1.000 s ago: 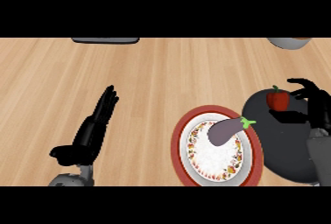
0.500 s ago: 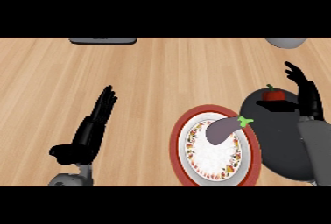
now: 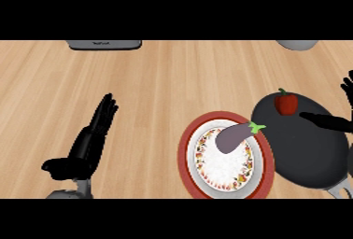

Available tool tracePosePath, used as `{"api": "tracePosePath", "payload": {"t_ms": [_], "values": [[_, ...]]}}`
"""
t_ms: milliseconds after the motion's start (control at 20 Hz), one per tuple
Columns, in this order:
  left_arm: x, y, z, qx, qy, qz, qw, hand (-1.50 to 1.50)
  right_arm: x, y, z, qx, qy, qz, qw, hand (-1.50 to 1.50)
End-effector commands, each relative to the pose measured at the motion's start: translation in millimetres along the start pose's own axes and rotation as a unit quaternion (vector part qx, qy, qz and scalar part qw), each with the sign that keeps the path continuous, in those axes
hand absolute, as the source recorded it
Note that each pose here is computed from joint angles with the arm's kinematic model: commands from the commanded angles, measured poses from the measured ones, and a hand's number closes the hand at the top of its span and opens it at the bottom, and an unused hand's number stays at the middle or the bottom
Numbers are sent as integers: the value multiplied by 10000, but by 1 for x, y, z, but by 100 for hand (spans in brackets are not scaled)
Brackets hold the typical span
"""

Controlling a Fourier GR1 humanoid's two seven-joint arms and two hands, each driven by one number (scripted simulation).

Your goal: Pick the bell pepper from the plate and place it in the pan

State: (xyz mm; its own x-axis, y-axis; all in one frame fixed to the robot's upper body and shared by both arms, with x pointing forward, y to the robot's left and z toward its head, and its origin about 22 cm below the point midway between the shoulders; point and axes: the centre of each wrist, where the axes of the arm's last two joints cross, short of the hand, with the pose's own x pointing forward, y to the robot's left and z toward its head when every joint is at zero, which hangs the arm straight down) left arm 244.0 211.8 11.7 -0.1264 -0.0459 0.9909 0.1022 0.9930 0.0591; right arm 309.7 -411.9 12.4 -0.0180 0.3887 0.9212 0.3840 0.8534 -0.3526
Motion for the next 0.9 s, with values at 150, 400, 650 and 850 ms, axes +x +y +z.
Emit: {"api": "tracePosePath", "payload": {"t_ms": [150,400,650,850], "values": [[-3,3,0,59,-65,55,9999,0,-19,-72,47,706,-81,-982,9926,-150],[-1,-20,1,16,-56,37,10000,0,-50,-93,92,967,-235,-1099,9889,-150],[-8,2,19,-38,14,104,9999,0,-47,-118,115,1110,-392,-865,9893,-150],[-8,-3,7,45,3,82,10000,0,-51,-128,132,1084,-490,-846,9893,-150]]}}
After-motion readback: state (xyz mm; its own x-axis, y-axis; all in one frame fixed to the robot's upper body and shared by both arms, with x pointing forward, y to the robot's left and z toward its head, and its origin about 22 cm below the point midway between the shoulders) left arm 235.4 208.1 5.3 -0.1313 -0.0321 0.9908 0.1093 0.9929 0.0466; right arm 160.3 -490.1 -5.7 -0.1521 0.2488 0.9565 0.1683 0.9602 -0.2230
